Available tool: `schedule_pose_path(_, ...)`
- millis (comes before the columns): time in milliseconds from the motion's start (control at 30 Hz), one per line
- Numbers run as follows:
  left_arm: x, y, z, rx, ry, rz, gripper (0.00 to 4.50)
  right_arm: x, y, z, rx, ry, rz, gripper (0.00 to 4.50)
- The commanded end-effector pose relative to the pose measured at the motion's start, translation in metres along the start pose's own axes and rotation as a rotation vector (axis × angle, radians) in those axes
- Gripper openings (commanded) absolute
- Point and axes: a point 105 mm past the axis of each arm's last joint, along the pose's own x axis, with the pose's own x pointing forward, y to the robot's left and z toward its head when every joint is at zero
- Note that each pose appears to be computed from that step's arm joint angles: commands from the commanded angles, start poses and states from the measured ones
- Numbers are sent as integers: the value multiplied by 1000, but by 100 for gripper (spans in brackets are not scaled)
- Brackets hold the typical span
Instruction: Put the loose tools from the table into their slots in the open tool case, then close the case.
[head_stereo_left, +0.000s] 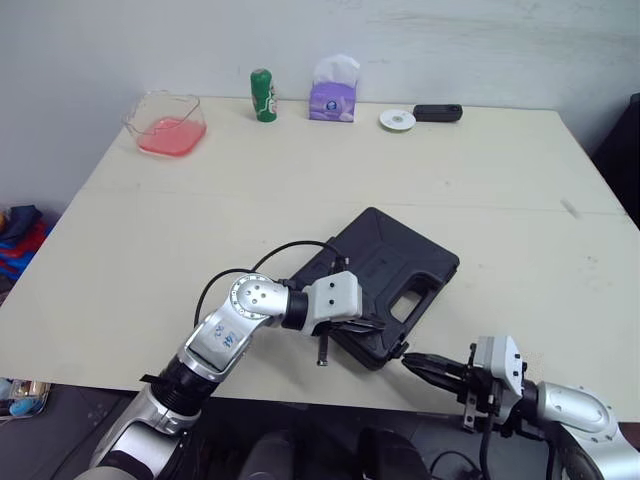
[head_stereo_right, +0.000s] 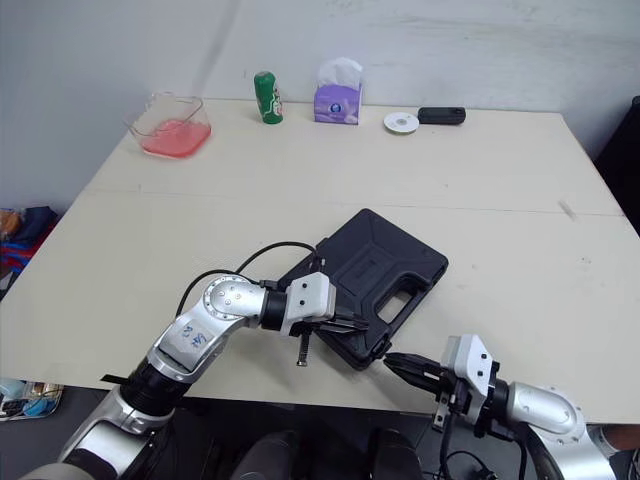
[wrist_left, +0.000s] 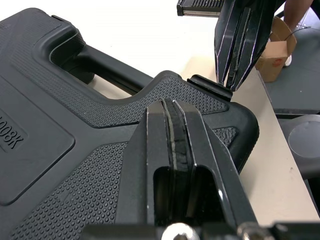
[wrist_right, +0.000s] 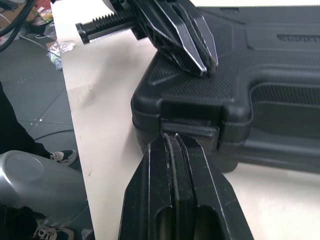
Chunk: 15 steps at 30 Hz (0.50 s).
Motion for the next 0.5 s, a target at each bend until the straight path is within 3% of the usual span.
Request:
schedule_pose_path(33, 0, -24, -74, -216, 247, -42, 1, 7, 2, 10, -16, -44, 14, 0)
schedule_pose_path(500, -3, -29, -81, -247, 278, -54, 1, 19, -5, 14, -12, -59, -1, 0)
